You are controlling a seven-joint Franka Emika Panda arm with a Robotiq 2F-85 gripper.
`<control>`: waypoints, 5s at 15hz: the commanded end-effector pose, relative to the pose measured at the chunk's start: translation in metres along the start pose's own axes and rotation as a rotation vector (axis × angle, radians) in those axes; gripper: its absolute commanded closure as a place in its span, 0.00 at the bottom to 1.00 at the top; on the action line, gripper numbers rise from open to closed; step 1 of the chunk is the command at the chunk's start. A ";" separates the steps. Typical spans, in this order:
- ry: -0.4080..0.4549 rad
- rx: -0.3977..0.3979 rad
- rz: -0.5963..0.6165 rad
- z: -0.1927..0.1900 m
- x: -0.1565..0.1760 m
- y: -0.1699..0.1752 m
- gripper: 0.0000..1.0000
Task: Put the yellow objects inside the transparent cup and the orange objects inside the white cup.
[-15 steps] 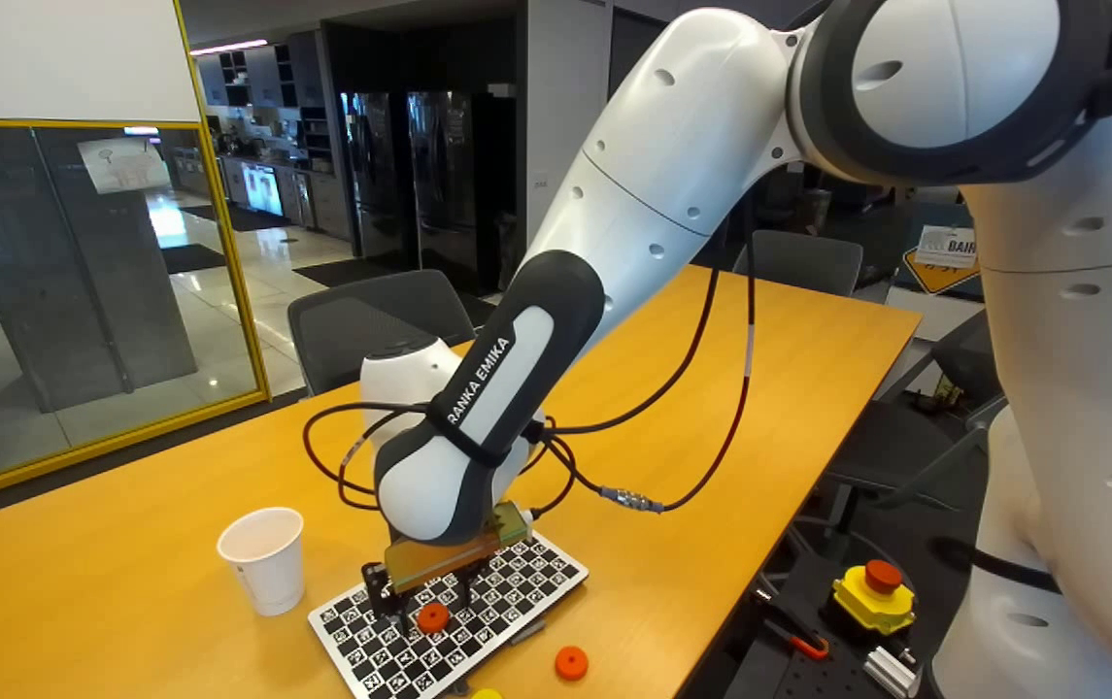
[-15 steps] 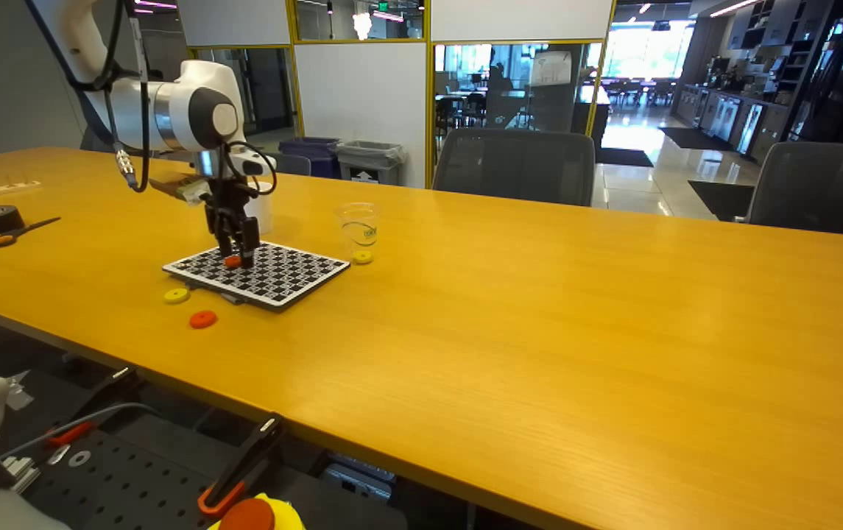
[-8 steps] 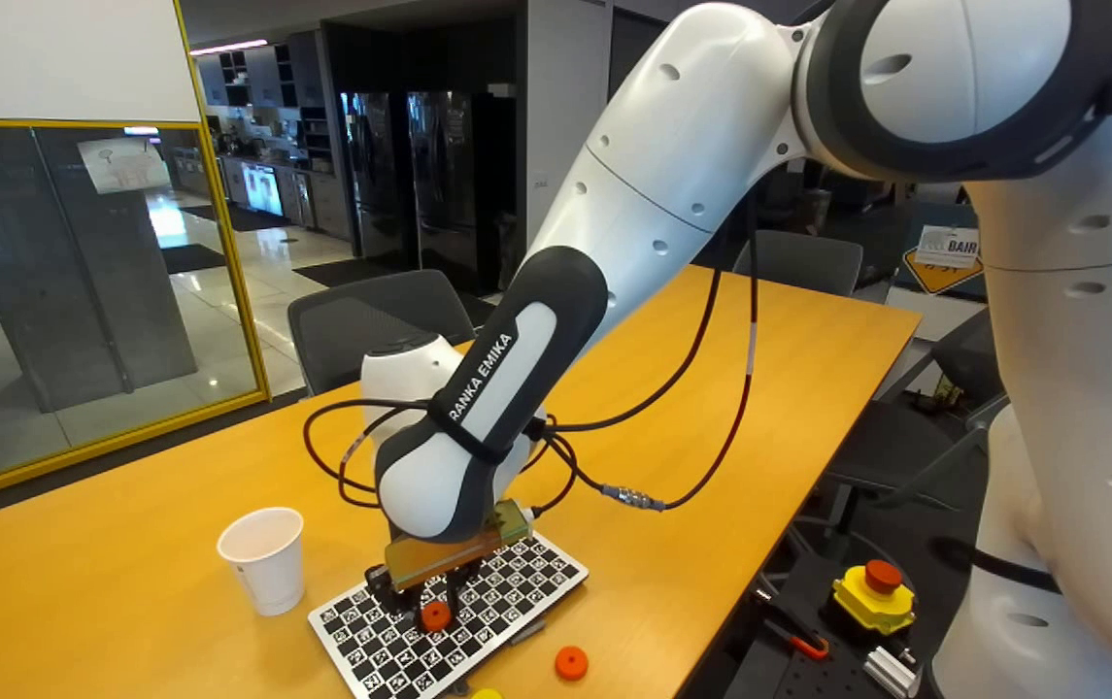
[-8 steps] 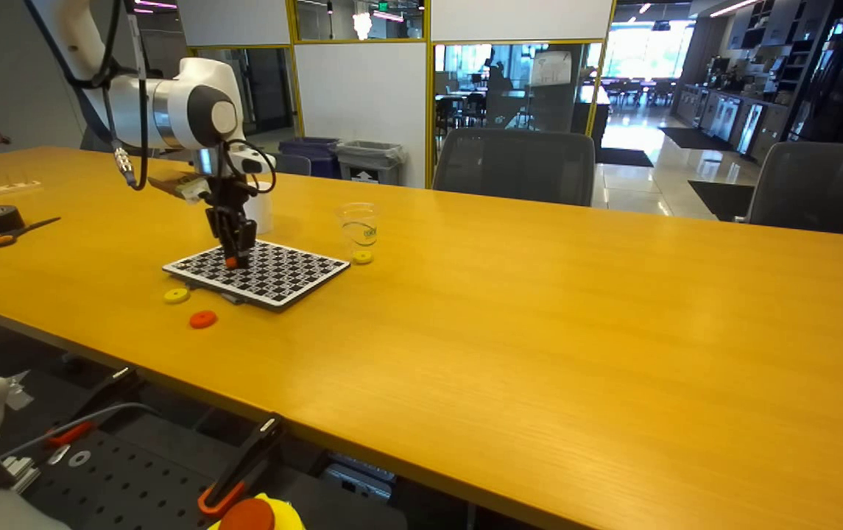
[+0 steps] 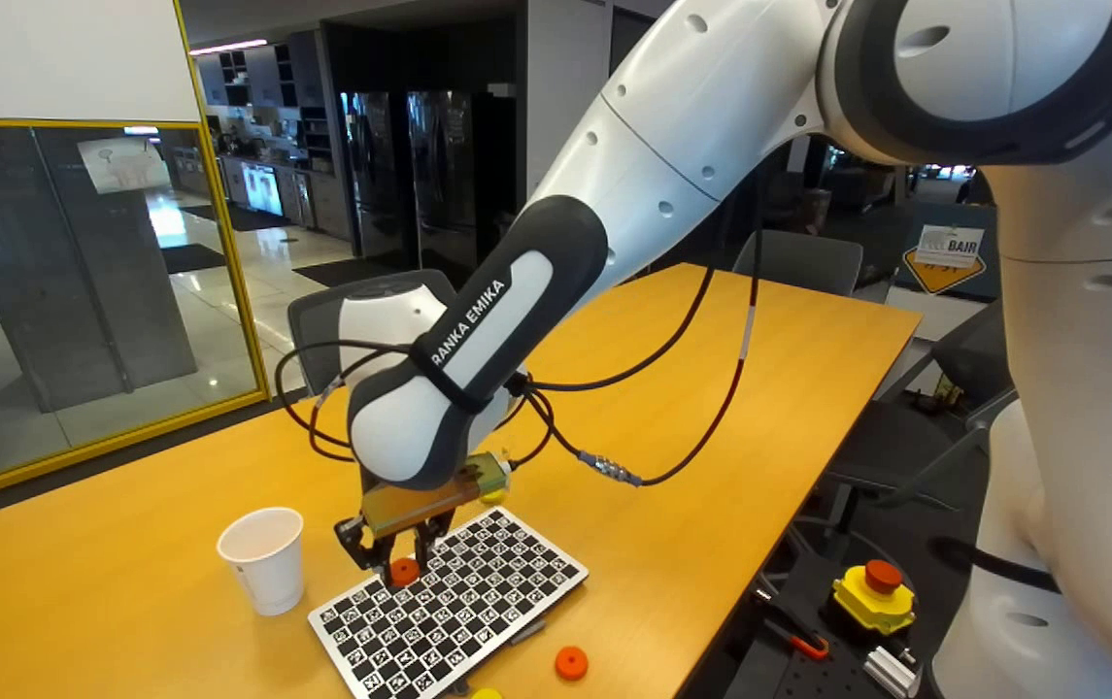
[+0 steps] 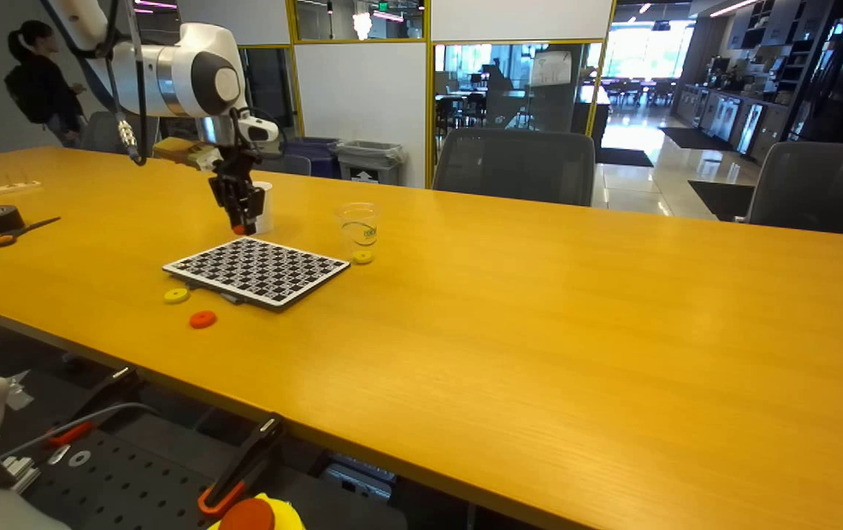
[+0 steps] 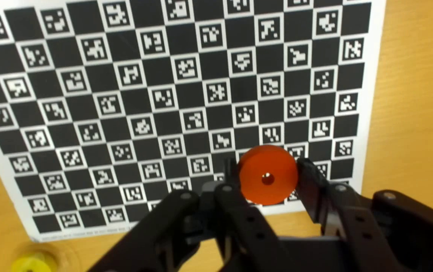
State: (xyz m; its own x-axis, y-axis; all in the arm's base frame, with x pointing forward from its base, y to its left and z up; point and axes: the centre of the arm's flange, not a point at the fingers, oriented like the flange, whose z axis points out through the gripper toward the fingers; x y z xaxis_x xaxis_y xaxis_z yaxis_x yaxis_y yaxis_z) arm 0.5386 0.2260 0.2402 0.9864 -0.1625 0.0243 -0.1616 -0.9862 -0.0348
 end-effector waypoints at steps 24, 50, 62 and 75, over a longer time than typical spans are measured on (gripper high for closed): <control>-0.004 0.059 -0.376 -0.050 0.135 -0.120 0.32; -0.043 -0.013 -0.089 -0.013 -0.063 0.004 0.00; -0.078 0.006 -0.087 0.013 -0.126 0.033 0.00; -0.035 0.050 -0.067 0.045 -0.136 0.029 0.00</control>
State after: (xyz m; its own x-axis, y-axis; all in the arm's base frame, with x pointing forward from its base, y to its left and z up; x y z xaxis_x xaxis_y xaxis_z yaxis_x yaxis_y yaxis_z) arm 0.4031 0.2173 0.1967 0.9940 -0.1047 -0.0328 -0.1067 -0.9921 -0.0662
